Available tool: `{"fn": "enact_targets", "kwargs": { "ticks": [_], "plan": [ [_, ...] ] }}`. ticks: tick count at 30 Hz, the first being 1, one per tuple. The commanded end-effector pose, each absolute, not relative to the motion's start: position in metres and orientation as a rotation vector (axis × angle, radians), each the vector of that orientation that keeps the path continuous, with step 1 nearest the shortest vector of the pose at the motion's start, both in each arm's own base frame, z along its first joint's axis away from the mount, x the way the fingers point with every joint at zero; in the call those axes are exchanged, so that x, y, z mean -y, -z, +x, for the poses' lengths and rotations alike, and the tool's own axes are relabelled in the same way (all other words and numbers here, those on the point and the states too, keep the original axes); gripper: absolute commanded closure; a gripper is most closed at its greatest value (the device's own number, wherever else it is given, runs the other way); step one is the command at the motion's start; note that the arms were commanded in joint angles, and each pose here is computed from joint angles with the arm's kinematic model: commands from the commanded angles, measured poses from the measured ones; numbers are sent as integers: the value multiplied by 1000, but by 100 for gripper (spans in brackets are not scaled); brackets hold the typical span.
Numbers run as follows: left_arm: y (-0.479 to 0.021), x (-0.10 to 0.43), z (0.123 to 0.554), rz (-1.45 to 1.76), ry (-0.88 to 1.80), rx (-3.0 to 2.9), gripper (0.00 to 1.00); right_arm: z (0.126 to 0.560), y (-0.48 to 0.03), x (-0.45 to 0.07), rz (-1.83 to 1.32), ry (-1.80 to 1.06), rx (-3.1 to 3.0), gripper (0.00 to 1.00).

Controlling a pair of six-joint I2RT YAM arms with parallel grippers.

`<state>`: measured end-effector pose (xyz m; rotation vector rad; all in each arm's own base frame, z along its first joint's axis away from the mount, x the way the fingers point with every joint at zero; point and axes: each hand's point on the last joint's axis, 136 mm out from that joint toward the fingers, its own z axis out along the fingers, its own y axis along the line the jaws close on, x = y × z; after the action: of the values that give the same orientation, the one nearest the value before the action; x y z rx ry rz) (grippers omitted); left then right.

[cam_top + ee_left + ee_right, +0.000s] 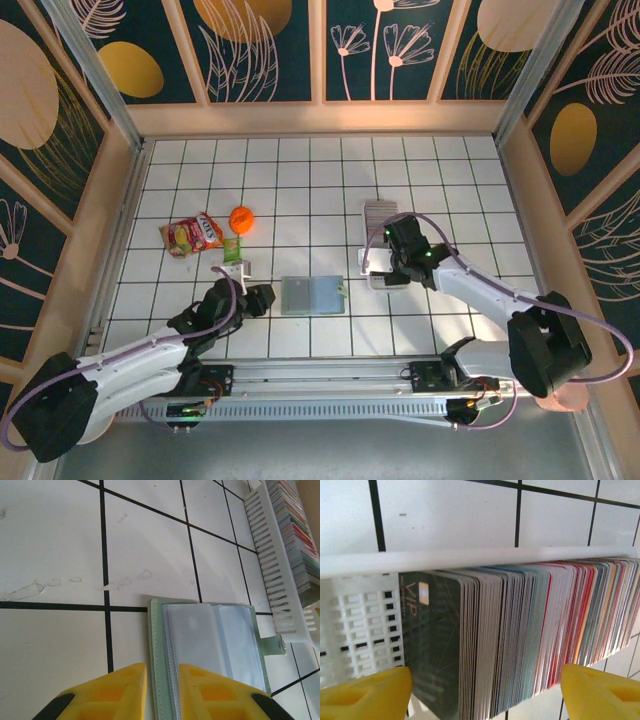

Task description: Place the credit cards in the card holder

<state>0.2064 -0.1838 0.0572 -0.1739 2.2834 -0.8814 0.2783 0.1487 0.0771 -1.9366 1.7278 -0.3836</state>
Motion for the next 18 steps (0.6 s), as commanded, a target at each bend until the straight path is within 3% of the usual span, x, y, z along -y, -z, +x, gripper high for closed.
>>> {"fn": "enact_targets", "kwargs": {
  "ticks": [1, 12, 18],
  "plan": [
    [-62, 190, 209, -137, 902, -2260, 77, 288, -83, -161, -1954, 366, -1656, 21],
    [-51, 195, 209, -125, 885, -2320, 79, 294, -74, -165, -1982, 383, -1629, 25],
    [-47, 199, 210, -127, 894, -2328, 81, 294, -85, -167, -1964, 370, -1612, 44]
  ]
}}
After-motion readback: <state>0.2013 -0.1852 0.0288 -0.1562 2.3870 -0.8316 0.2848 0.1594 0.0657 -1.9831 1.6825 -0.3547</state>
